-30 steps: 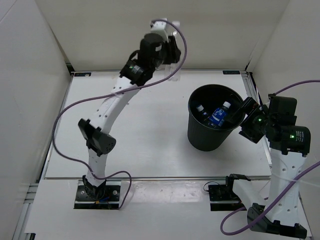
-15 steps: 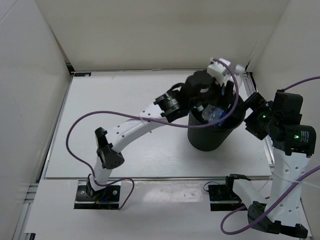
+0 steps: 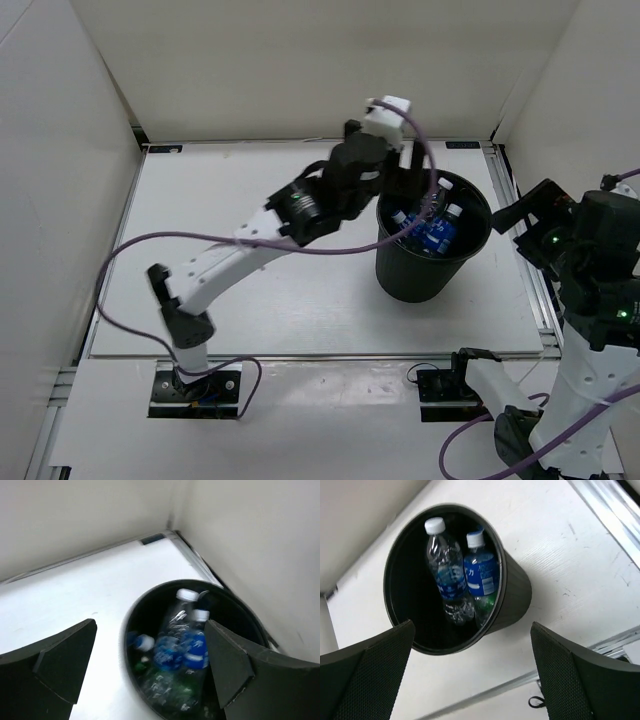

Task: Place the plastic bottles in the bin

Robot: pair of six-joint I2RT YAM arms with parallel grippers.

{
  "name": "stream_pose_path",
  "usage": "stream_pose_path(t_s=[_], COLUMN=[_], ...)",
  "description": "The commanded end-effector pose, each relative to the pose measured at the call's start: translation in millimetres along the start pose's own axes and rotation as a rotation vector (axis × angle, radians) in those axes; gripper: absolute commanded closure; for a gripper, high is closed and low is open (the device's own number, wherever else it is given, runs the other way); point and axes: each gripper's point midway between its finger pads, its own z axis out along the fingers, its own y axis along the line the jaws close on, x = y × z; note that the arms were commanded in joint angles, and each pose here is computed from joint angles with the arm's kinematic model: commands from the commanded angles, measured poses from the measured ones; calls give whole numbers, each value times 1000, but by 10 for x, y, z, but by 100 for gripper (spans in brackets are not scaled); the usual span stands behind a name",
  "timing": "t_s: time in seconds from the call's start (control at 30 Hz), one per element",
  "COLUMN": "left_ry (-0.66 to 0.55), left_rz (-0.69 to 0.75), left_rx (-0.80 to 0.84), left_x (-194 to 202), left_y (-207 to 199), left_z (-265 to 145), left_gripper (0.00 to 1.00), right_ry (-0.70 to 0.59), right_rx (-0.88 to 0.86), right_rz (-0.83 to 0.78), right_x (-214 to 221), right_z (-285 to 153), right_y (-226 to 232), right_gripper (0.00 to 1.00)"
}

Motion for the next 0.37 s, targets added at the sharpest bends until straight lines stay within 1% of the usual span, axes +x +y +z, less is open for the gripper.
stream_pose_path(t_s=[0.0,0.03,0.07,0.13,0.17,0.2,0.23,0.27,0.3,0.33], left_ry=[-176,-147,-125,-94,-68,-1,19,11,62,75], left_rz=[-136,-139,-142,-177,-189,-230,-236,-300,-271,-262], left_rx=[-260,-298,-319,-452,-519,-647,-757,-821,-917,-965], left_x=[-693,-490,-338,-28,168,443,601,691,857,954], left_y=[846,1085,1229,1677,1914,2226,2458,2601,2818,2916], left_z=[-891,-1135,-1246,-1489,-1701,-1896,-2062,-2225,-2410,-2504], left_gripper=[0,0,0,0,0,0,0,0,0,0], right_ry=[276,330,380,441,466,479,454,452,434,434], right_rx=[18,-4,-23,-58,-77,-90,-102,-119,-148,-148], right_rz=[-96,-89,-80,-26,-19,-15,12,13,2,2], right_x=[589,701,808,931,1013,1042,1036,1046,1022,1021], right_z=[111,141,168,224,236,255,227,223,208,208], right_y=[-163,-138,-121,-44,-39,-21,-4,15,51,52], right_gripper=[0,0,0,0,0,0,0,0,0,0])
